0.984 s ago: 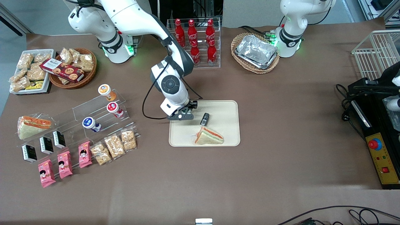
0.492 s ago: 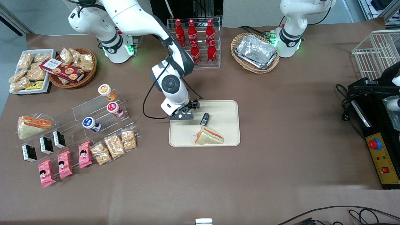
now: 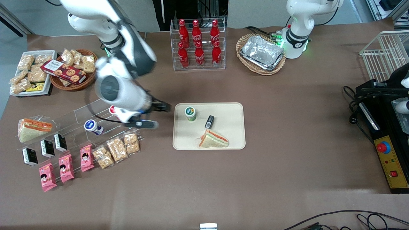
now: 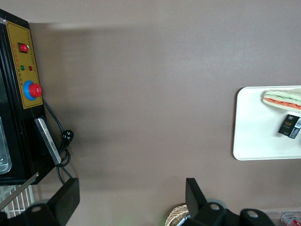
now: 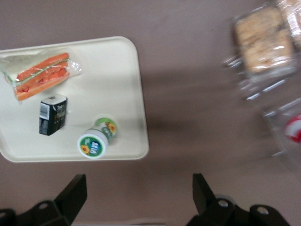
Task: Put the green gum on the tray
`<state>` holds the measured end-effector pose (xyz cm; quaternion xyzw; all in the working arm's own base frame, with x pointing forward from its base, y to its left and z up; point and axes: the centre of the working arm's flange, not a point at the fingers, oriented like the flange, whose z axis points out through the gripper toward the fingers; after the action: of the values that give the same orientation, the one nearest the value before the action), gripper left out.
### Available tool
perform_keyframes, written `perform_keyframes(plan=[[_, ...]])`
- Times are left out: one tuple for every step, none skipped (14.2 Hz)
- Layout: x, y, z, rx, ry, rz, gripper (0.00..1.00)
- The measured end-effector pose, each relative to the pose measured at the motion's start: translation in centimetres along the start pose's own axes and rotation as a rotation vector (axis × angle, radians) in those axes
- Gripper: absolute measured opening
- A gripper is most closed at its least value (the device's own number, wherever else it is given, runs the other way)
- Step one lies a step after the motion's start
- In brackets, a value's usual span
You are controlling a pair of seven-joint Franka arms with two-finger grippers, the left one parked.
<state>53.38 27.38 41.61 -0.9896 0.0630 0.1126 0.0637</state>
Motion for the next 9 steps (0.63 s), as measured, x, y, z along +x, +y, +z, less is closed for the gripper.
perform_keyframes(plan=[[-0.1, 1.8, -2.5, 0.0, -0.008, 0.001, 1.0], [-0.3, 3.5, -4.7, -0.003, -0.019, -0.003, 1.0], [-0.3, 5.1, -6.8, -0.007, -0.025, -0.013, 1.0], [-0.1, 6.9, -8.9, -0.013, -0.024, -0.02, 1.0], [0.1, 9.0, -11.1, -0.021, -0.022, -0.021, 1.0], [0.3, 11.3, -13.1, -0.023, -0.023, -0.018, 1.0], [0.5, 13.4, -15.0, -0.023, -0.02, -0.016, 1.0], [0.6, 15.3, -16.7, -0.023, -0.015, -0.006, 1.0], [0.6, 16.8, -18.2, -0.026, -0.013, 0.005, 1.0]])
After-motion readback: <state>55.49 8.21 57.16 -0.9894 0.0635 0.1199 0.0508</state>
